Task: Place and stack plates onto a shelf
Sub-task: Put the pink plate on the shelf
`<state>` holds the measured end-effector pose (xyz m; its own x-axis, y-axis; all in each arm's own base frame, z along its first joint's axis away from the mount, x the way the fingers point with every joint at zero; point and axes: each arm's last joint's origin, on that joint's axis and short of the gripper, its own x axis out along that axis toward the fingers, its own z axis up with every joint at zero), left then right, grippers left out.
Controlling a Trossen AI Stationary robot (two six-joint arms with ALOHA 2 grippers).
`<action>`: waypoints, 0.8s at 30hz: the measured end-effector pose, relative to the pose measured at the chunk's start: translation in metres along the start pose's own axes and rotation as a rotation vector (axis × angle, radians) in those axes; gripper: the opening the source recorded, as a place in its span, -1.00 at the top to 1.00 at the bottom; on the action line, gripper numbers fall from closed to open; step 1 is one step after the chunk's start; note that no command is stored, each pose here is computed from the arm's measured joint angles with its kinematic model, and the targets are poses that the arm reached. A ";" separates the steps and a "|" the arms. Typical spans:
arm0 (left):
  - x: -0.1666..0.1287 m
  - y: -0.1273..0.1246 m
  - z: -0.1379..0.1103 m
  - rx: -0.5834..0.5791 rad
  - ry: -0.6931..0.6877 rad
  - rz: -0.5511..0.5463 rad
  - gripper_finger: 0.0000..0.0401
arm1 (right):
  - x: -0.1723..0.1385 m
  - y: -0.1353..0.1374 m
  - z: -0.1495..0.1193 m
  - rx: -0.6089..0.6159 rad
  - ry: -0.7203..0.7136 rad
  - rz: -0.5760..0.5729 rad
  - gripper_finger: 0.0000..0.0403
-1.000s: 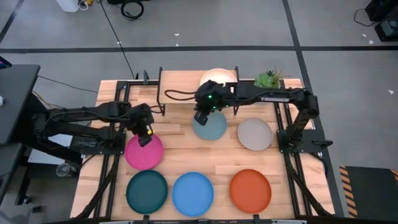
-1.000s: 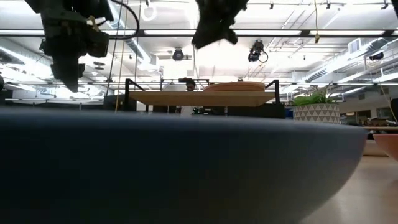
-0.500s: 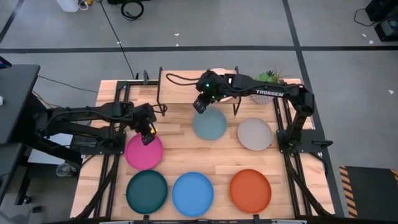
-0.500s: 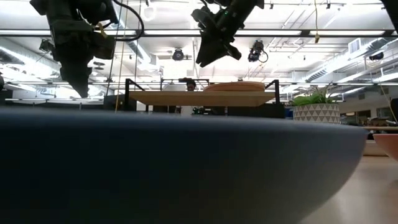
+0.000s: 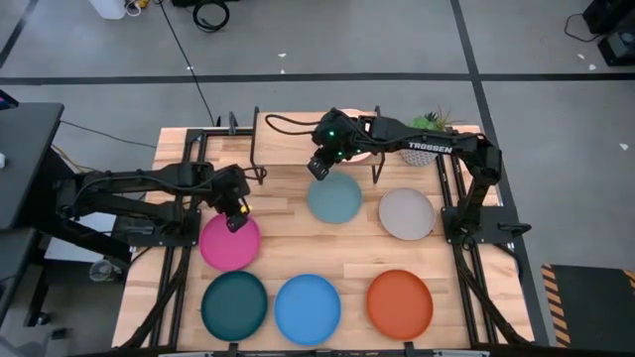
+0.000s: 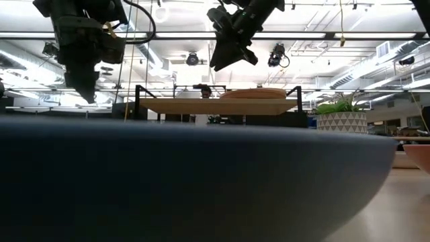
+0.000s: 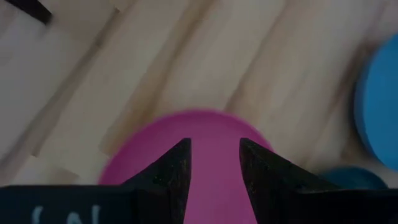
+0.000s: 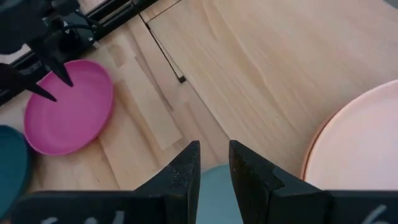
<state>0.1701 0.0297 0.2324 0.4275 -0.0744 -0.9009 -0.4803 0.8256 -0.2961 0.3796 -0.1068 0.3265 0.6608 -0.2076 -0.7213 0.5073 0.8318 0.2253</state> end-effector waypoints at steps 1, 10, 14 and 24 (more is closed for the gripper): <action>-0.001 0.000 -0.001 0.000 0.013 -0.007 0.29 | 0.000 0.000 0.000 -0.002 -0.002 -0.005 0.55; -0.012 0.004 -0.017 -0.001 0.082 0.000 0.29 | -0.031 0.019 0.024 -0.060 -0.131 -0.027 0.55; -0.014 0.003 -0.019 -0.019 0.111 -0.062 0.29 | -0.061 0.030 0.032 -0.152 -0.134 -0.085 0.55; -0.014 0.000 -0.015 -0.096 0.086 -0.105 0.29 | -0.112 0.020 0.020 -0.325 0.054 -0.282 0.55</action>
<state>0.1523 0.0222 0.2399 0.4144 -0.2084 -0.8859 -0.5090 0.7539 -0.4154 0.3269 -0.0774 0.4249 0.4867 -0.4300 -0.7604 0.4574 0.8671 -0.1976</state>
